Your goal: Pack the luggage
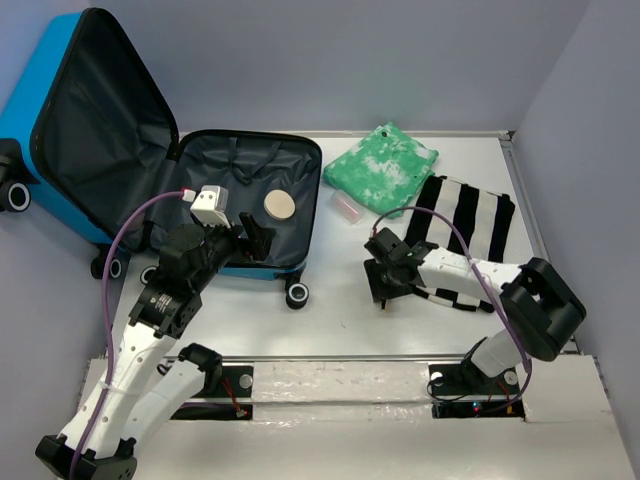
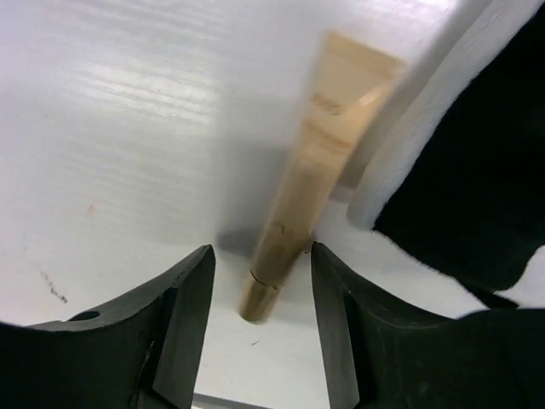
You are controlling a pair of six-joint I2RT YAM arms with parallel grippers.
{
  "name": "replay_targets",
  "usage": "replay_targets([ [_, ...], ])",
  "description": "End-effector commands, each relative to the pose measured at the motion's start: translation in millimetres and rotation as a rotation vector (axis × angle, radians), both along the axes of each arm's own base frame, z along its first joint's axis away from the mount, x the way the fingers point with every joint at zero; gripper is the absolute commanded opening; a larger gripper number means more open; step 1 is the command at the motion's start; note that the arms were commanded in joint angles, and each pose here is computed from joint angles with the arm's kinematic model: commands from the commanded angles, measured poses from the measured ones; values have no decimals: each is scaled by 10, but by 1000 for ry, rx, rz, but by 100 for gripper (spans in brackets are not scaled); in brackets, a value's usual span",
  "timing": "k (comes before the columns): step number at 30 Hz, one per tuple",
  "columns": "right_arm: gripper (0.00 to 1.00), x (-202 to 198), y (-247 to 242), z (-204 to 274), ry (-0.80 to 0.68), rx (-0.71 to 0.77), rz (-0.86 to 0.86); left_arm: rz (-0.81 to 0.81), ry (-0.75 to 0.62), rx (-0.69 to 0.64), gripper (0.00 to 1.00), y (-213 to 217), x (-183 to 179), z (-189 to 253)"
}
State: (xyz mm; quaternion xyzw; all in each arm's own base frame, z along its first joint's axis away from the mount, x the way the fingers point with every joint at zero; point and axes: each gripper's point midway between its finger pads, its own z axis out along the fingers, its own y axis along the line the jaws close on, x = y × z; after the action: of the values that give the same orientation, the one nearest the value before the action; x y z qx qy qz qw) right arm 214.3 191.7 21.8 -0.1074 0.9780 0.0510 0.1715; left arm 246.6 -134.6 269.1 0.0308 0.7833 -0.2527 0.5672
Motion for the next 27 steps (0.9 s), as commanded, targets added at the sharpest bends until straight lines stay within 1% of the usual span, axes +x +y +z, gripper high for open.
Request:
replay_targets([
  [1, 53, -133, 103, 41, 11, 71, -1, -26, -38, -4, 93, -33, -1, 72],
  [4, 50, -198, 124, -102, 48, 64, 1, -24, -36, -3, 93, -31, 0, 65],
  [7, 50, -234, 199, -206, 66, 63, 7, -22, -39, -6, 93, -27, -3, 73],
  [9, 44, -212, 229, -229, 57, 60, 1, -22, -39, -7, 93, -26, -5, 77],
  [10, 31, -185, 216, -260, 49, 46, -7, -22, -39, -6, 93, -25, -6, 73],
  [11, 23, -137, 244, -231, 34, 52, -16, -25, -38, -6, 93, -30, -9, 73],
  [14, 11, -66, 342, -105, -14, 68, -7, -27, -39, -5, 93, -33, -7, 73],
  [15, 11, 31, 431, 74, -60, 107, 0, -29, -42, -7, 93, -35, -10, 80],
  [16, 11, 44, 517, 193, -86, 131, 20, -30, -40, -6, 93, -37, -12, 77],
  [17, 11, 71, 609, 391, -128, 169, 49, -30, -43, -8, 93, -37, -11, 88],
  [18, 11, 190, 747, 668, -183, 225, 60, -30, -43, -8, 93, -36, -15, 88],
  [21, 10, 358, 1054, 1212, -289, 333, 145, -22, -47, -12, 93, -15, -10, 104],
  [22, 11, 529, 1252, 1617, -369, 400, 167, -12, -53, -17, 93, 6, -6, 127],
  [23, 11, 633, 1383, 1811, -413, 426, 204, 4, -67, -27, 93, 46, -13, 174],
  [24, 11, 751, 1555, 1772, -404, 422, 228, 48, -79, -30, 93, 143, 13, 198],
  [25, 10, 929, 1817, 2216, -478, 504, 251, 72, -89, -34, 93, 194, 19, 222],
  [26, 11, 1025, 2060, 2041, -434, 511, 292, 105, -116, -47, 93, 267, 1, 292],
  [27, 17, 1102, 2222, 2103, -436, 539, 313, 120, -128, -52, 93, 303, -8, 323],
])
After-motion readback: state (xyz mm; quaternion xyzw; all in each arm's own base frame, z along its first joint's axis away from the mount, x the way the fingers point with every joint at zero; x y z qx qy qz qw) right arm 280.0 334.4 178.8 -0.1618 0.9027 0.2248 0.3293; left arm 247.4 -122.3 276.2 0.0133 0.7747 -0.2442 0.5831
